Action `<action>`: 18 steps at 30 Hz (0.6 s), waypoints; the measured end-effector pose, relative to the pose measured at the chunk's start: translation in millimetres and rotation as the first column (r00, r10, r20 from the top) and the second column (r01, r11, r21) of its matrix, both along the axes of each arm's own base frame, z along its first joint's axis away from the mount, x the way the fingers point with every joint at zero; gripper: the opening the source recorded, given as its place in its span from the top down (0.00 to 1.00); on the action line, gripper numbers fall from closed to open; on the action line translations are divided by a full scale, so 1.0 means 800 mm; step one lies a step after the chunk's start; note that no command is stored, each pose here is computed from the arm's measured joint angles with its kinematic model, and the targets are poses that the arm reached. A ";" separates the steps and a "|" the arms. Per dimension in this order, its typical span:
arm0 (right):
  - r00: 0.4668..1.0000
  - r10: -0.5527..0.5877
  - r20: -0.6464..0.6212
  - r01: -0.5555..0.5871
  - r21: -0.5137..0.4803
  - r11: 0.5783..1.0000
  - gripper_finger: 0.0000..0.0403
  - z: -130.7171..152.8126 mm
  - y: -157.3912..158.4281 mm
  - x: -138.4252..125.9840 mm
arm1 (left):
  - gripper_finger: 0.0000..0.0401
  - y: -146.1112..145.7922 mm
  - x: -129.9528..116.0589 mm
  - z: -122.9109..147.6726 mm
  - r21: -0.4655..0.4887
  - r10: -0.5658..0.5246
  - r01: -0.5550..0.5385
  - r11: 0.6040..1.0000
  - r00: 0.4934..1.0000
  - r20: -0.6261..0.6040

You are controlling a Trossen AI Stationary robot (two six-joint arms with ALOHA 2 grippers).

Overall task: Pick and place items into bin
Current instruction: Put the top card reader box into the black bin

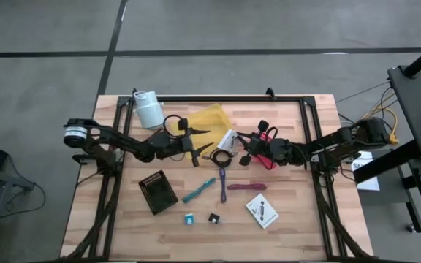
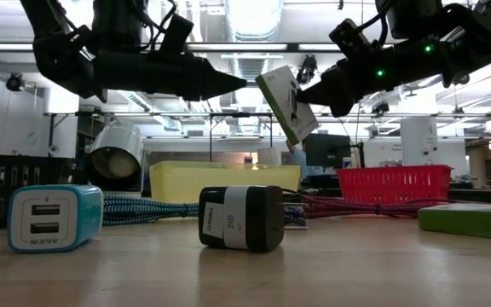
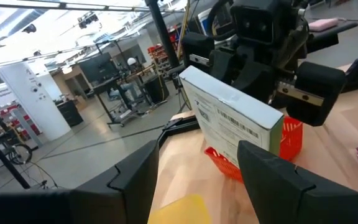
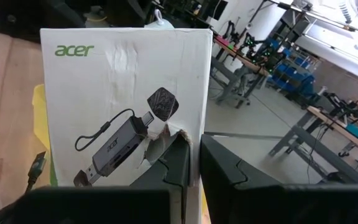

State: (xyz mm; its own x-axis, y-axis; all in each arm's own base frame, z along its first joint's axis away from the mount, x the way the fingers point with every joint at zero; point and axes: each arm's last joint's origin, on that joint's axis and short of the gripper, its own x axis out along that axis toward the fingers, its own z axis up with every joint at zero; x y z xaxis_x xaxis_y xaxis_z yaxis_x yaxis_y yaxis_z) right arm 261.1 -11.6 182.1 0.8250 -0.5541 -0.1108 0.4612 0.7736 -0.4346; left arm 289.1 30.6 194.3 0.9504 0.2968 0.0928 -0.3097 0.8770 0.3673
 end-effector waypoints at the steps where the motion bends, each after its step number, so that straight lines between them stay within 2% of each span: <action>1: 1.000 -0.003 -0.001 0.003 -0.002 1.000 0.95 0.000 0.000 0.000 | 0.49 0.000 0.000 0.000 0.000 0.000 0.000 1.000 1.000 -0.001; 8: 0.994 -0.111 0.002 0.112 -0.017 0.994 0.95 0.001 -0.003 -0.002 | 0.49 0.000 0.000 -0.001 -0.045 -0.006 0.007 0.999 1.000 0.012; 12: 0.992 -0.128 0.019 0.128 -0.010 0.992 0.95 0.002 -0.004 -0.003 | 0.49 0.000 0.000 0.000 -0.063 -0.013 0.014 0.998 1.000 0.020; 18: 0.988 -0.133 0.074 0.131 0.021 0.991 0.95 0.006 -0.004 -0.002 | 0.49 0.000 0.004 0.006 -0.218 -0.039 0.058 0.974 0.995 0.090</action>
